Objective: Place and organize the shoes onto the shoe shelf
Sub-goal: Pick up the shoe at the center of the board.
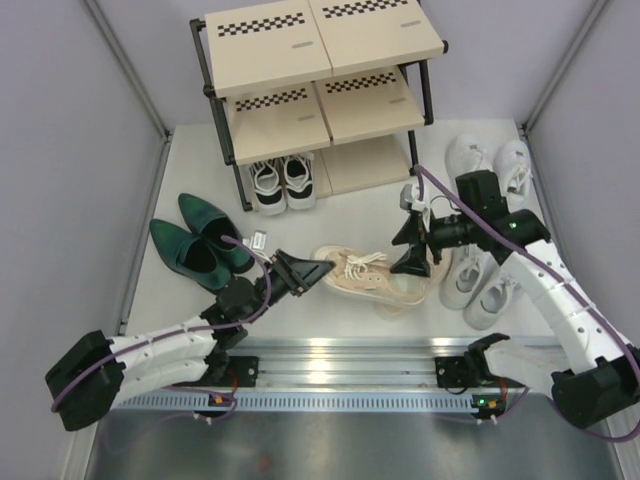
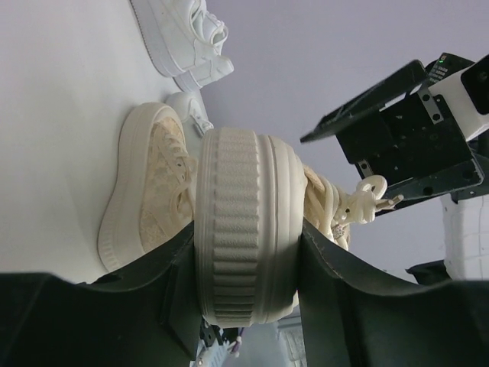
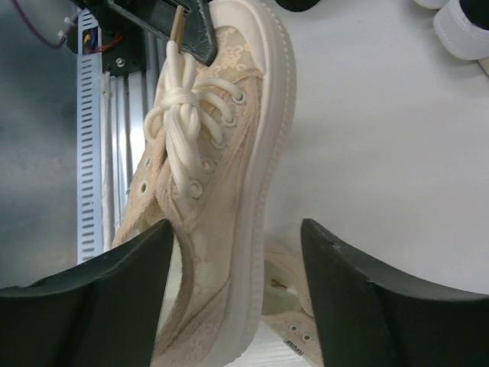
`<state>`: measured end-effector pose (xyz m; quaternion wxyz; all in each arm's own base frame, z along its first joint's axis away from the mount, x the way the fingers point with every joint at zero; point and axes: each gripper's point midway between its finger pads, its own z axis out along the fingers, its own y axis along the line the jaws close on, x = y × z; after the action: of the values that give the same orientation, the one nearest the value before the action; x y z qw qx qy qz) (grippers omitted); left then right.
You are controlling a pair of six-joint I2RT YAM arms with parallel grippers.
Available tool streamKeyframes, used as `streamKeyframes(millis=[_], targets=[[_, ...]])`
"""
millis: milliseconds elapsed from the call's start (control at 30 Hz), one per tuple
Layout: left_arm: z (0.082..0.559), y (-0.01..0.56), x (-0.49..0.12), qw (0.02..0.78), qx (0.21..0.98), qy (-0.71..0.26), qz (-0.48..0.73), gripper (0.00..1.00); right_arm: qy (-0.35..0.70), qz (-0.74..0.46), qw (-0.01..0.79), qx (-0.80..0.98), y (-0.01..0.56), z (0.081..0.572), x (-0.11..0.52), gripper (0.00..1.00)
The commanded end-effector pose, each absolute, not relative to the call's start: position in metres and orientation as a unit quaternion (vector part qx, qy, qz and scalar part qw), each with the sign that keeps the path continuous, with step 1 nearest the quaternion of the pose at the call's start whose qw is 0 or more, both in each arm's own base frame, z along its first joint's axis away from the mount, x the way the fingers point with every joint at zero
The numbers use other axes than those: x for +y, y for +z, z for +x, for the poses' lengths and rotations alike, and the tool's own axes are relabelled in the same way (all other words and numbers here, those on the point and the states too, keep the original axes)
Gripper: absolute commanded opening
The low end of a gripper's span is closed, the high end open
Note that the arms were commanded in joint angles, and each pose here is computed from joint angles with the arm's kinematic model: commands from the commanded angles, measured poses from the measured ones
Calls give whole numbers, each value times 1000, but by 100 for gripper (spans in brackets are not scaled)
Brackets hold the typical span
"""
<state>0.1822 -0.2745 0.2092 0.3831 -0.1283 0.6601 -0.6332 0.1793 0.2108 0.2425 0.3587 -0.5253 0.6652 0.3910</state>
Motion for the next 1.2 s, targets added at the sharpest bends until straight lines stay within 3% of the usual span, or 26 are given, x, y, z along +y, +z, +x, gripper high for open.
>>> streamKeyframes(millis=[0, 200, 367, 400, 633, 1167], targets=[[180, 248, -256, 376, 591, -693, -170, 0, 337, -549, 411, 645, 258, 191, 204, 74], [189, 242, -242, 372, 600, -682, -190, 0, 293, -583, 456, 605, 255, 173, 189, 88], [190, 241, -242, 364, 609, -681, -186, 0, 317, -655, 442, 526, 239, 132, 187, 90], [191, 241, -241, 364, 609, -680, -186, 0, 322, -662, 440, 515, 237, 128, 188, 99], [192, 242, -248, 353, 618, -679, -180, 0, 322, -684, 433, 491, 237, 127, 191, 99], [202, 247, -255, 353, 617, -678, -186, 0, 289, -744, 346, 494, 203, 125, 209, 64]])
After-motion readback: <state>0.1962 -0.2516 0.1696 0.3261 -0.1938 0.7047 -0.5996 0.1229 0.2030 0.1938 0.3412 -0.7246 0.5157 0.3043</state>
